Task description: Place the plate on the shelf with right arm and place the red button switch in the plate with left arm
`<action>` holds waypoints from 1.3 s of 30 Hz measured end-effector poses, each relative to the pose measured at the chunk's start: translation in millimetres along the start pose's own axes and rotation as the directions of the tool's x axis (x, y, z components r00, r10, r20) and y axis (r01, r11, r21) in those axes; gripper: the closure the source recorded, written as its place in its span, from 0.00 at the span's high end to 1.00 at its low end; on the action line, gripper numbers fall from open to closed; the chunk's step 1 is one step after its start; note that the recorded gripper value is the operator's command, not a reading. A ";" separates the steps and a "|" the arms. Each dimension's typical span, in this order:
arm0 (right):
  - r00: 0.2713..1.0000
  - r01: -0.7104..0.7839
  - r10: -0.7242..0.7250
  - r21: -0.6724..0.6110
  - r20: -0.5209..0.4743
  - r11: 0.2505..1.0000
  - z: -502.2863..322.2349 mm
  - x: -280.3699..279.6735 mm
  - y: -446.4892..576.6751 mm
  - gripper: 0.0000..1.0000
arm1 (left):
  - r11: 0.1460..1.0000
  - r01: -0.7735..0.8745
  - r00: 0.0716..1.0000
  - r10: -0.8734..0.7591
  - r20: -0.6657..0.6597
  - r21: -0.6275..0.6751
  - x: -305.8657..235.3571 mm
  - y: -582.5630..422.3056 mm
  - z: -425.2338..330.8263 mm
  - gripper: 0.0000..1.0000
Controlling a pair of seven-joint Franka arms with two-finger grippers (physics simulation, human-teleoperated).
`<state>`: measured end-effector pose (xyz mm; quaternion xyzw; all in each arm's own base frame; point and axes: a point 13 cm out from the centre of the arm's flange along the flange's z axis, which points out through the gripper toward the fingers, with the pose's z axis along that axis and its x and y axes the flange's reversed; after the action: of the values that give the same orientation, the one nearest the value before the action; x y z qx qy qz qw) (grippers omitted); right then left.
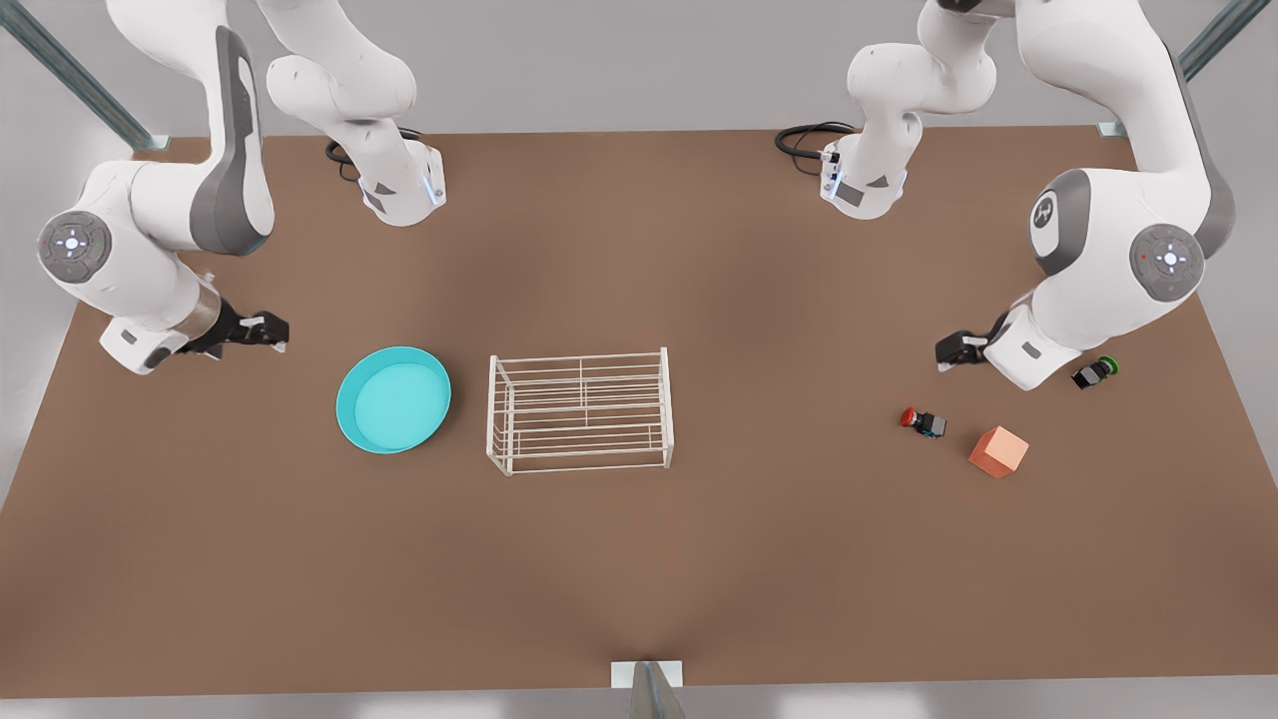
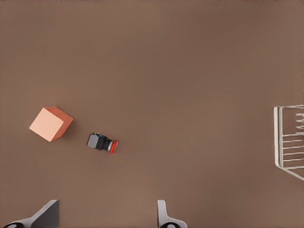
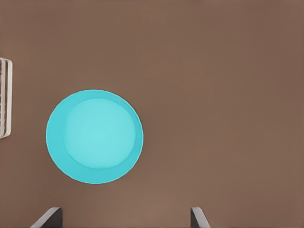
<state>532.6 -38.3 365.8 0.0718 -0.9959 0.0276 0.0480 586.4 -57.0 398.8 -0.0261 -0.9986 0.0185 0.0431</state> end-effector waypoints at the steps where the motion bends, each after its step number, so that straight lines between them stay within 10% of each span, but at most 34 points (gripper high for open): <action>1: 1.000 0.009 -0.009 0.004 0.008 1.000 0.9 -4.7 2.3 1.00 | 1.000 -0.005 1.000 0.005 0.006 0.001 -1.5 -0.7 -0.5 1.00; 17: 0.971 -0.025 -0.001 -0.107 -0.241 0.994 185.9 21.6 -3.5 0.98 | 1.000 -0.013 1.000 0.013 -0.016 0.005 1.2 14.7 10.4 1.00; 39: 0.981 -0.191 0.189 -0.240 -0.031 0.952 309.2 -3.3 1.0 0.80 | 1.000 0.003 1.000 -0.003 -0.012 -0.005 -4.0 72.5 11.9 1.00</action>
<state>507.3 -55.9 58.2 -0.0307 -0.9939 -0.0890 0.0572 593.0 14.7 383.7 -0.0247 -0.9984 0.0156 0.0491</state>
